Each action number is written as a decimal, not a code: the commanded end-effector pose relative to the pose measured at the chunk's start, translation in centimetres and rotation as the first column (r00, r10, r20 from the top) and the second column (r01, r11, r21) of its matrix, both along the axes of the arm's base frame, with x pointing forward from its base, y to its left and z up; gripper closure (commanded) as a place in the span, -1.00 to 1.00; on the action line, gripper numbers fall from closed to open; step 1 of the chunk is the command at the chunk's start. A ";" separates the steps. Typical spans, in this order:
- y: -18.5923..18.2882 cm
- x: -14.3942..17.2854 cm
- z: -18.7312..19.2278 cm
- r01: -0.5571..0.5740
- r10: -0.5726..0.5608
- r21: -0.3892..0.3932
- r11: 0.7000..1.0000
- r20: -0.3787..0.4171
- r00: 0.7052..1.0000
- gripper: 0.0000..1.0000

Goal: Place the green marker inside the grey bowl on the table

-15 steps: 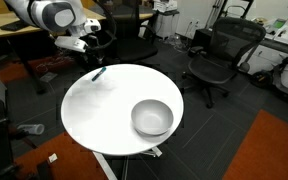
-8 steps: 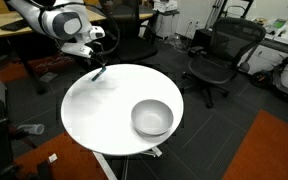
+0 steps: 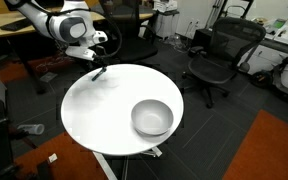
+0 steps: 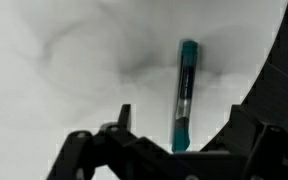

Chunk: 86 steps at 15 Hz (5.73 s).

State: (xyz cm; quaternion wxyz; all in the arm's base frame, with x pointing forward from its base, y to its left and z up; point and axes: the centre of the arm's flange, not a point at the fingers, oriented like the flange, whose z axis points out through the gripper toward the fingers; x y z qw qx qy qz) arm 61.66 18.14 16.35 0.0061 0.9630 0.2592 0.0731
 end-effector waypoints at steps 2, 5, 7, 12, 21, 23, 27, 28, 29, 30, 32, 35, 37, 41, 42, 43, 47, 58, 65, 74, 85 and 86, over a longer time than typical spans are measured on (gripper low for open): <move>0.8 1.1 -0.6 -0.001 0.000 -0.035 0.999 -0.027 1.000 -1.00; 1.0 1.1 -1.2 -0.003 0.002 -0.038 0.999 -0.038 0.999 -1.00; 1.2 1.1 -1.5 -0.005 0.003 -0.040 0.999 -0.045 0.999 -1.00; 2.7 1.0 -2.5 -0.007 0.004 -0.042 0.999 -0.057 0.998 -1.00; 4.5 0.9 -3.8 0.002 -0.005 -0.038 0.999 -0.064 0.998 -1.00; 4.2 1.2 -3.9 0.021 -0.023 -0.039 0.999 -0.060 0.998 -1.00; 3.6 1.7 -3.8 0.064 -0.066 -0.035 0.997 -0.055 0.996 -0.47; 3.5 1.8 -3.8 0.075 -0.077 -0.035 0.997 -0.053 0.996 -0.35; 3.4 1.9 -3.8 0.078 -0.080 -0.037 0.996 -0.053 0.995 -0.17; 3.3 2.0 -3.8 0.082 -0.084 -0.037 0.996 -0.052 0.995 -0.02; 3.1 2.1 -3.8 0.092 -0.094 -0.037 0.995 -0.050 0.994 0.28; 3.1 2.4 -3.6 0.097 -0.098 -0.039 0.995 -0.047 0.994 0.72; 2.9 2.4 -3.4 0.105 -0.108 -0.047 0.993 -0.047 0.993 0.98; 1.6 2.5 -1.5 0.174 -0.177 -0.078 0.982 -0.031 0.984 0.91; 1.0 2.6 -0.4 0.206 -0.209 -0.085 0.975 -0.024 0.978 0.91; 0.4 2.6 0.7 0.234 -0.236 -0.086 0.968 -0.016 0.971 0.91; -3.2 2.6 6.9 0.352 -0.351 -0.082 0.932 0.021 0.936 0.91; -17.2 0.4 19.7 0.683 -0.665 -0.072 0.726 0.177 0.726 0.91; -25.4 -1.7 20.9 0.843 -0.821 -0.024 0.538 0.213 0.530 0.91; -26.6 -2.0 19.8 0.874 -0.859 -0.016 0.486 0.179 0.481 0.63; -34.3 -1.2 16.2 0.941 -0.925 -0.024 0.337 0.176 0.336 0.91; -35.0 -0.9 15.6 0.942 -0.927 -0.015 0.335 0.175 0.332 0.91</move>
